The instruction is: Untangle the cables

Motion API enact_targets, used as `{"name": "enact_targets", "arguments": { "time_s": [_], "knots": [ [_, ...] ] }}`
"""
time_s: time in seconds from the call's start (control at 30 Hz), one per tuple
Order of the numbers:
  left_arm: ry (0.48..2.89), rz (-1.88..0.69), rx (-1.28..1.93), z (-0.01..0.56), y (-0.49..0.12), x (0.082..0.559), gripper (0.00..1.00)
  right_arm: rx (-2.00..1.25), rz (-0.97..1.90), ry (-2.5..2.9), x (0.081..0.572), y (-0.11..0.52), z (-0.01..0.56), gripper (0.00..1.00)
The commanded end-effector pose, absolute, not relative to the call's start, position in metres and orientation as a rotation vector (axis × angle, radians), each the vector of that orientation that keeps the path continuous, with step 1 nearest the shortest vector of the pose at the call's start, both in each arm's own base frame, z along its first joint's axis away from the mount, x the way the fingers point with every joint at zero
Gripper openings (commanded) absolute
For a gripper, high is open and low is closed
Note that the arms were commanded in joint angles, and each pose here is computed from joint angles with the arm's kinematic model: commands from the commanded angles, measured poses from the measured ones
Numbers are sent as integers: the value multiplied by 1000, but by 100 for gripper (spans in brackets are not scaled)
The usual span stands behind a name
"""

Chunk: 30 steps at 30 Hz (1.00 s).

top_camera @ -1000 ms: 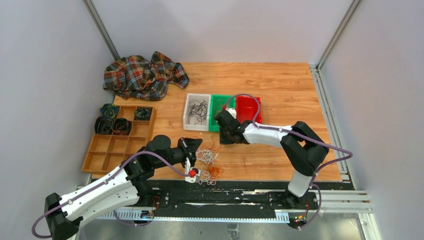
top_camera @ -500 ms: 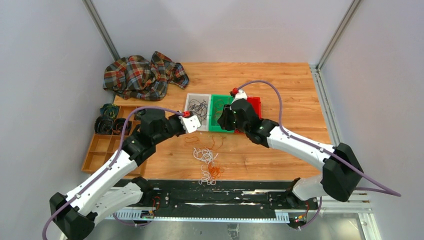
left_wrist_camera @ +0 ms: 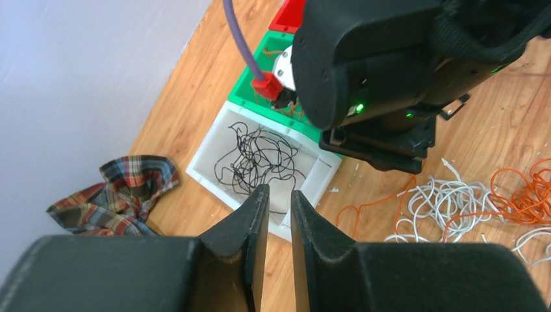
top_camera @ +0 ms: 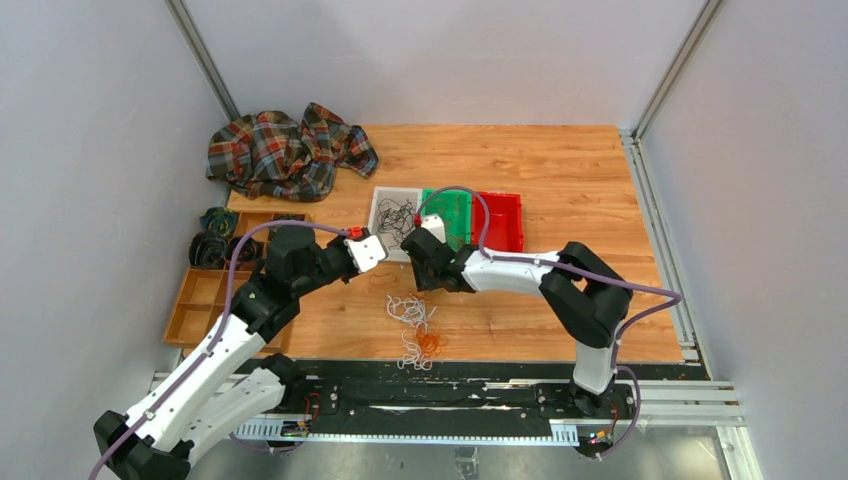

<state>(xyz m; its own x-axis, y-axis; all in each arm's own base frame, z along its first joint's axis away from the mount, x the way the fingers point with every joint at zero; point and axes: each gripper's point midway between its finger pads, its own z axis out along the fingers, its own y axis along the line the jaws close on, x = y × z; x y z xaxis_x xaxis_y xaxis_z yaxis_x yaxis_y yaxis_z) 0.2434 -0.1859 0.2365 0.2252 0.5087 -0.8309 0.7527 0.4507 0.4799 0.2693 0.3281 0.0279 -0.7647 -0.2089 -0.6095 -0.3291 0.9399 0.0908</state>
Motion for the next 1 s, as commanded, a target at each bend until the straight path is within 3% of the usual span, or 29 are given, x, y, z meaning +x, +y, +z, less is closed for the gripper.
{"name": "enact_targets", "arguments": {
  "time_s": [0.0,0.23,0.37,0.53,0.8,0.97],
  "knots": [
    [1382,-263,1228,241,-187,234,24,-367,119,2429,281,327,26,42],
    [1359,-243,1217,251,-187,237,24,-389,22,2449,275,326,0,22],
    [1361,-244,1202,256,-186,237,24,-382,44,2440,273,330,-1,1],
    [1373,-248,1164,264,-184,238,24,-356,159,2347,278,338,36,1],
    [1453,-383,1056,275,-193,235,25,-331,513,2047,284,353,173,1],
    [1504,-466,1034,271,-202,234,34,-336,578,1923,281,346,222,1]
  ]
}}
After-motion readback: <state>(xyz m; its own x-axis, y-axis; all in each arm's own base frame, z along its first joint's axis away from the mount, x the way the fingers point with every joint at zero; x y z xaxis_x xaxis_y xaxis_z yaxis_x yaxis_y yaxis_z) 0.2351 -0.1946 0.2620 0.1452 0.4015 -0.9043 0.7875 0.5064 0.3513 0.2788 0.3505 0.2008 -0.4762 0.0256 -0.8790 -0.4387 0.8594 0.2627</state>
